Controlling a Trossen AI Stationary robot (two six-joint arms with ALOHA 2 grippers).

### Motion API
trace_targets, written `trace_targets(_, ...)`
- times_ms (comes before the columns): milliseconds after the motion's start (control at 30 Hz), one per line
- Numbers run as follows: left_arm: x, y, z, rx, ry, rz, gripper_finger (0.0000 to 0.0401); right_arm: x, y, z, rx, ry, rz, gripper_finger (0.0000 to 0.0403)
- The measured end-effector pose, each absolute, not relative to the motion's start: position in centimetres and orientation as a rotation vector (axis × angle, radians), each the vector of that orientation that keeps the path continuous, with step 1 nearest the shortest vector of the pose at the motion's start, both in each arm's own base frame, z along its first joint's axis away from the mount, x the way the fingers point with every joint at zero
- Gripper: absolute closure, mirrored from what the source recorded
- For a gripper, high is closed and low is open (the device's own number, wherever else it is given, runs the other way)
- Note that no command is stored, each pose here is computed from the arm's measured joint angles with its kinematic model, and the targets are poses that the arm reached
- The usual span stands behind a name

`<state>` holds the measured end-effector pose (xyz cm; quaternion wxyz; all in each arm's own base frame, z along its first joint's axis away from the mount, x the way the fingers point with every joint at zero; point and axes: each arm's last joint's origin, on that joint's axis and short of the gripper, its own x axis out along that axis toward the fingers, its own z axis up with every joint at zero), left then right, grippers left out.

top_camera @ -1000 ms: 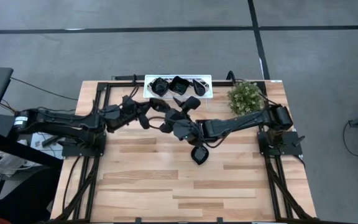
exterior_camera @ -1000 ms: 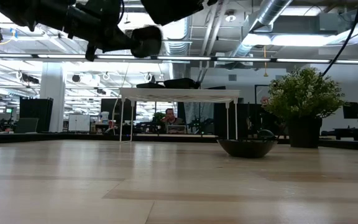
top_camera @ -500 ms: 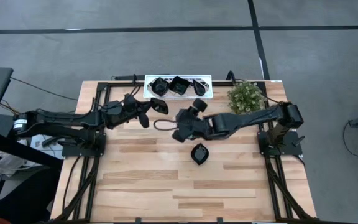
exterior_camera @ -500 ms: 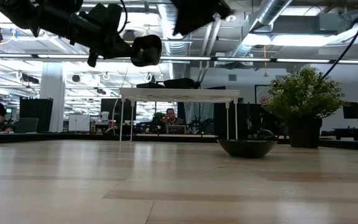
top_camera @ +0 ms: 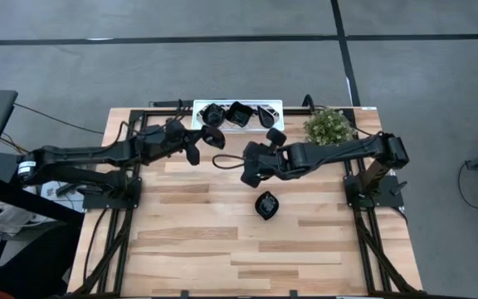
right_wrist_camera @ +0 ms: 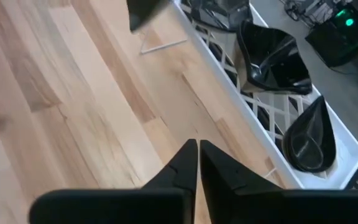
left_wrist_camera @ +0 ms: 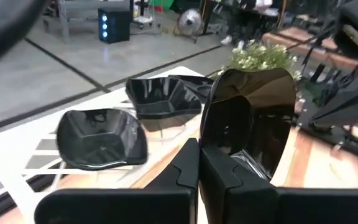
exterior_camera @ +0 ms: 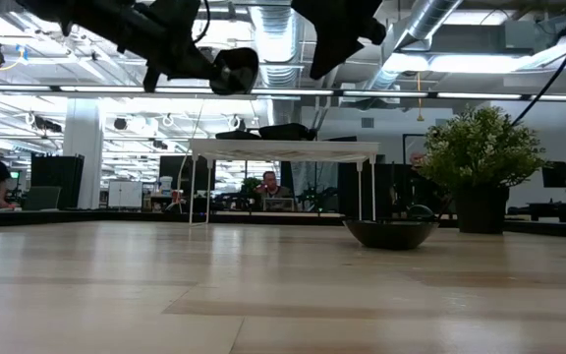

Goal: Pick & Place Mini shaped plates
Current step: Stack the leaf-shaped plate on top of the other leaf-shaped plates on the shelf

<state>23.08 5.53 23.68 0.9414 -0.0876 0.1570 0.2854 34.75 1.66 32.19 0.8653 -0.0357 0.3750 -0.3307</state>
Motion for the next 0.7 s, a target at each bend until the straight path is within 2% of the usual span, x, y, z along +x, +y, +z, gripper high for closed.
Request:
trace_targets(367, 22.5, 8.7, 26.0, -0.25, 0.426, 0.587, 0.0399, 32.4, 1.5, 32.1, -0.032, 0.776, -0.681, 0.0401)
trace_targets(700, 22.3, 11.5, 26.3, -0.34, 0.516, 0.594, 0.0399, 28.7, 1.2, 31.8, 0.11, 0.614, -0.545, 0.0401)
